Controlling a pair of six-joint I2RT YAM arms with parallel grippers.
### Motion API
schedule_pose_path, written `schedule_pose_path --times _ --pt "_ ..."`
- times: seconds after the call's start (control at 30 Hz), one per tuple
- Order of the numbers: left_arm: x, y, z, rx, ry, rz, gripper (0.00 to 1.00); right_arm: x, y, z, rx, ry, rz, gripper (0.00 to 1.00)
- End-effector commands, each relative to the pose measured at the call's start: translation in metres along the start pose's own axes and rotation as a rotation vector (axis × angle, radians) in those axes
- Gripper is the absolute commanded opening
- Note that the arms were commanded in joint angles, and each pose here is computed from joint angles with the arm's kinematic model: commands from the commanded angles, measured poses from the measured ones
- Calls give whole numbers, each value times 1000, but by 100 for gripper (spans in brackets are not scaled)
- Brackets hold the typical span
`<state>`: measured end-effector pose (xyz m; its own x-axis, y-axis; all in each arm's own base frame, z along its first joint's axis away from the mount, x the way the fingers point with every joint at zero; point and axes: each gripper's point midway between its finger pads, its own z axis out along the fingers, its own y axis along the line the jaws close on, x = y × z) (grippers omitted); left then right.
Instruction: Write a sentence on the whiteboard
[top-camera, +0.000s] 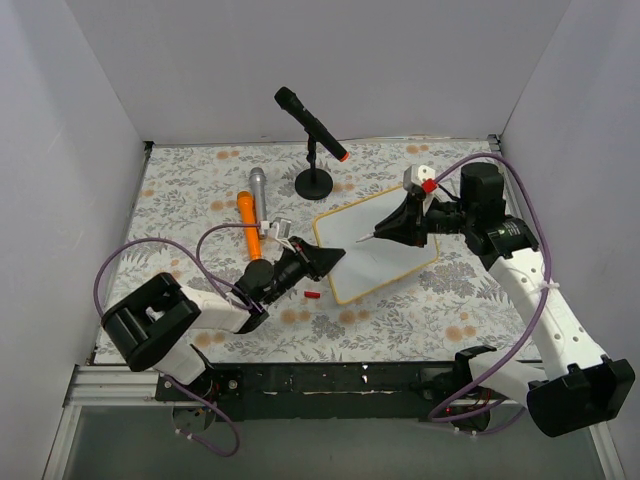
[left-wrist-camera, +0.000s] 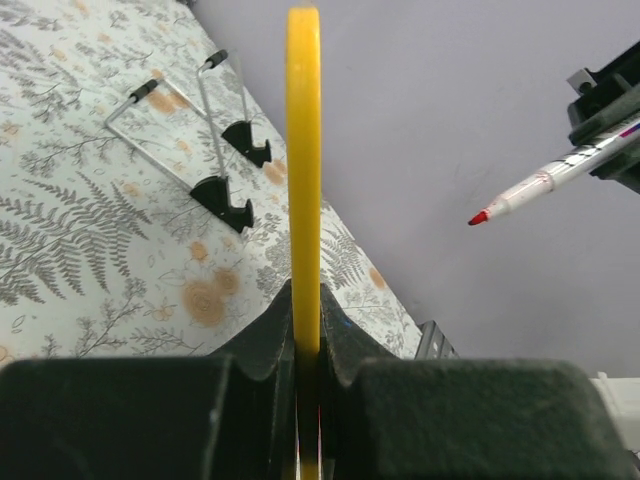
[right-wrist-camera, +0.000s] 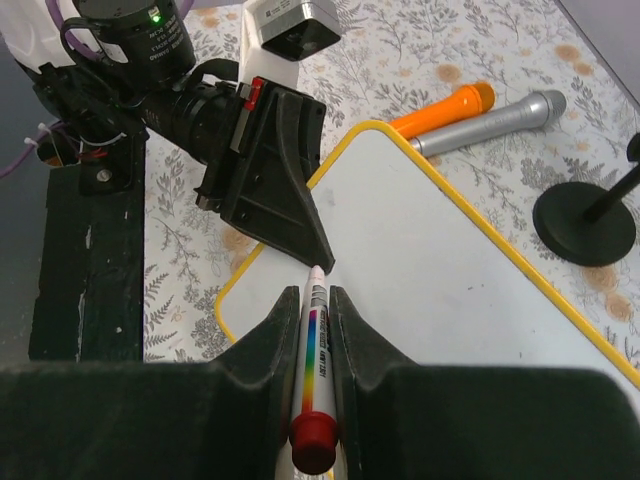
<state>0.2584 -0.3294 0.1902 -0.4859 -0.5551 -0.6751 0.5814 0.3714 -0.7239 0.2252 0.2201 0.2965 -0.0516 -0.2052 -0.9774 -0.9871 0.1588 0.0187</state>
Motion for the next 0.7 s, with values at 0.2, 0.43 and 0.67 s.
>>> schedule_pose_path --times 0.2,0.43,0.67 --pt "-60 -56 -28 134 -267 -24 0 -40 6 16 -24 -34 -101 1" --pt "-62 -50 -32 99 -299 -83 0 -52 8 26 -30 -15 -151 1" --pt "-55 -56 -31 101 -285 -92 0 -34 7 28 -17 14 -178 1"
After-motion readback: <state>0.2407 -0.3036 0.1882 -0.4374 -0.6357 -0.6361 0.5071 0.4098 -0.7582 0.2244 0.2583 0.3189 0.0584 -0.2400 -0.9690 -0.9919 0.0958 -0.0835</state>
